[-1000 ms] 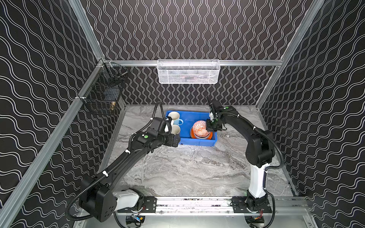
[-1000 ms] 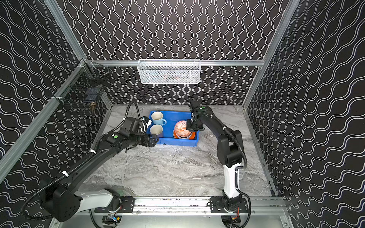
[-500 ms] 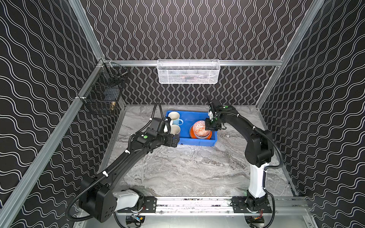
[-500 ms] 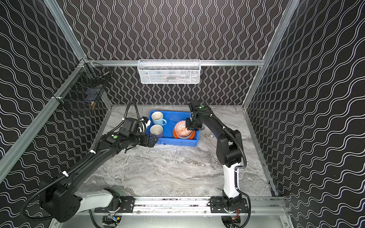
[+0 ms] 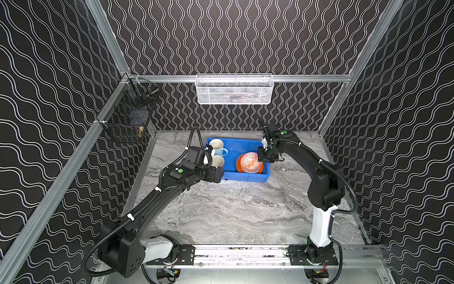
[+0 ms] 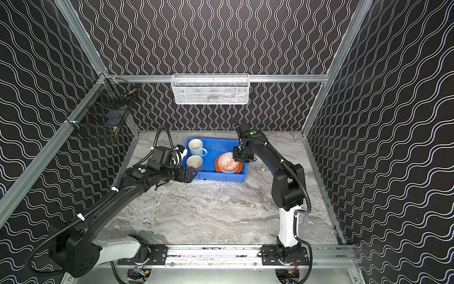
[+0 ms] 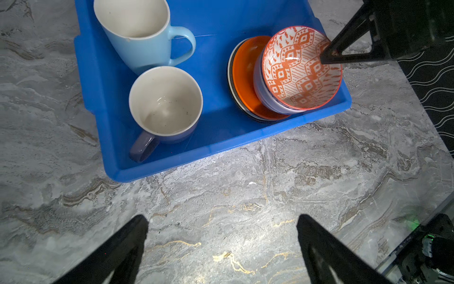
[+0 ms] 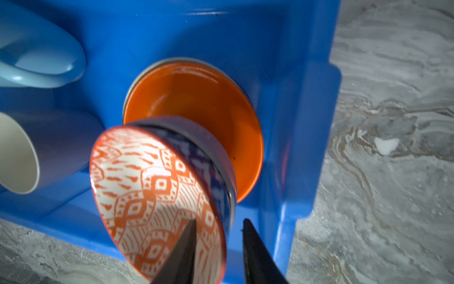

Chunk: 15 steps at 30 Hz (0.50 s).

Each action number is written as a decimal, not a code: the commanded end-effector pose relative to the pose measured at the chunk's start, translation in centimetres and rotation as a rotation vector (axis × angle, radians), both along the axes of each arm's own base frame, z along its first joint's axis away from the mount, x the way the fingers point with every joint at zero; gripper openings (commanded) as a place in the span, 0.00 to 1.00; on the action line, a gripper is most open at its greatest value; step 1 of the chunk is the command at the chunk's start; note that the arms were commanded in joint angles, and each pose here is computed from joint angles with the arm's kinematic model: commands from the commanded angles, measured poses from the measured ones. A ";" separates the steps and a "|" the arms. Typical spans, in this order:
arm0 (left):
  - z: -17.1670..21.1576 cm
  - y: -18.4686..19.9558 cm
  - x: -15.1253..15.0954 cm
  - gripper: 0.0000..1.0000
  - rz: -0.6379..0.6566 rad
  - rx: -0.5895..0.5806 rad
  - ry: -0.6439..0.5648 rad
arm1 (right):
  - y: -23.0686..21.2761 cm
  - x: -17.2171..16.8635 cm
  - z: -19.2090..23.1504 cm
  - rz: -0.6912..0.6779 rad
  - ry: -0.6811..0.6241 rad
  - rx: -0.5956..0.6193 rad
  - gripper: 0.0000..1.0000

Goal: Place the mixed dishes into the plastic bin
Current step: 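Lower the patterned bowl into the lavender bowl and open the right gripper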

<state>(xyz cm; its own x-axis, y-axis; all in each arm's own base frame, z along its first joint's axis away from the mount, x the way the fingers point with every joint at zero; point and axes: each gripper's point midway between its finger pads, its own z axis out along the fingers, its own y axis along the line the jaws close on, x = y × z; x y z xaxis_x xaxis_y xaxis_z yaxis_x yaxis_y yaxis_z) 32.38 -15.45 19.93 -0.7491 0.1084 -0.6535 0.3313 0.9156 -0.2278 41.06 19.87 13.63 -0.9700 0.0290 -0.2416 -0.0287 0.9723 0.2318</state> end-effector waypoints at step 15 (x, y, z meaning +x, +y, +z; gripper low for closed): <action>0.3 0.2 -0.2 0.99 -0.014 0.008 -0.010 | -0.5 -0.5 -1.7 -0.017 0.024 -0.021 0.14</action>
